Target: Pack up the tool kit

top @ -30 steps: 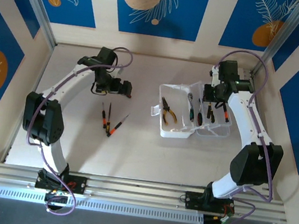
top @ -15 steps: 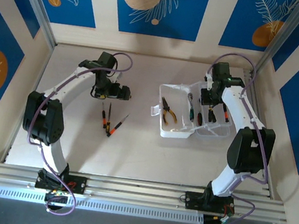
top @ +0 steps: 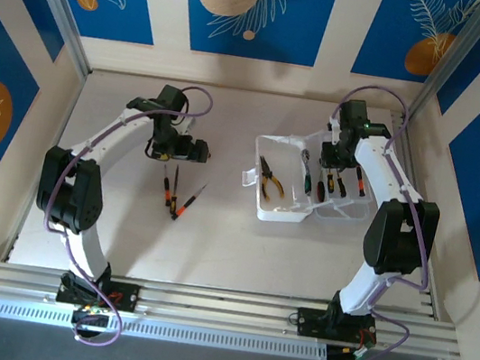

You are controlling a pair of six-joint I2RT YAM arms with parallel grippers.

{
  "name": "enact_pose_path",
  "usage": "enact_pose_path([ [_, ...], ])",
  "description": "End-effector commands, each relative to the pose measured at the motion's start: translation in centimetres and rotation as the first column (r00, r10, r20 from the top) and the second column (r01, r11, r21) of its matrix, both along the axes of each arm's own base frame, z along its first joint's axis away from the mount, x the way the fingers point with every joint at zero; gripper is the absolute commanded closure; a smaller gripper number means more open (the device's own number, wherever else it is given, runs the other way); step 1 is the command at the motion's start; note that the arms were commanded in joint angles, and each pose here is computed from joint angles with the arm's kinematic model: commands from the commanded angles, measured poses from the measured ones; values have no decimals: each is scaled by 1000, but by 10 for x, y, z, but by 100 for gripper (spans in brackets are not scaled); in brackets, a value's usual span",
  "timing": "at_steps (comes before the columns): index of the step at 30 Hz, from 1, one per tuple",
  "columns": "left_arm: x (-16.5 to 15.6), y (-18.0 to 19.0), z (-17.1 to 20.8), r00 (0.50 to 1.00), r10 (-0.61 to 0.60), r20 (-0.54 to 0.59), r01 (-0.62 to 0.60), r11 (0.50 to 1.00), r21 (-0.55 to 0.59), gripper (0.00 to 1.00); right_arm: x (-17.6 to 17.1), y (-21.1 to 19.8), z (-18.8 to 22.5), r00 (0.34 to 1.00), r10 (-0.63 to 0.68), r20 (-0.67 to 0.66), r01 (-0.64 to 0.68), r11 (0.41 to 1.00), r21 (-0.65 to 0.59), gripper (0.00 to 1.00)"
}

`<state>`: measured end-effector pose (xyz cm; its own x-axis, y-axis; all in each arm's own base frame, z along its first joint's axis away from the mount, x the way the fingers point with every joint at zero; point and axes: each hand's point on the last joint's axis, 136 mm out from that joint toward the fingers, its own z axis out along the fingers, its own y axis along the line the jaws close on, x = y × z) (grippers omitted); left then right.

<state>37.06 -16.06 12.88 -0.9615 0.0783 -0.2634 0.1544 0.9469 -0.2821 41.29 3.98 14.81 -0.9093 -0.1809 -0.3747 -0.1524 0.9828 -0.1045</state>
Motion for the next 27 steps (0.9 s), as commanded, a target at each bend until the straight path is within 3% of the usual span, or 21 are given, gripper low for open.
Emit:
enact_pose_path([
  [1, -12, 5, -9, 999, 4, -42, -3, 1000, 18, 3, 1, 3, 33, 998, -6, 64, 5, 1000, 21, 57],
  [3, -16, 10, -14, 998, 14, -56, -11, 999, 41, 6, -2, 8, 45, 996, 0, 89, -4, 999, 43, 47],
  [7, -28, 22, -30, 994, 37, -99, -27, 995, 100, 21, -12, 26, 65, 992, 18, 126, -35, 990, 135, 10],
  [9, -34, 26, -38, 992, 52, -116, -38, 992, 119, 29, -18, 36, 71, 990, 28, 137, -53, 982, 180, 2],
  [20, -35, 54, -81, 972, 199, -127, -172, 966, 195, 52, -36, 57, 63, 993, 51, 108, -76, 968, 240, 1],
  [27, -29, 63, -105, 963, 221, -154, -180, 953, 243, 60, -36, 60, 63, 993, 59, 106, -83, 966, 244, 1],
])
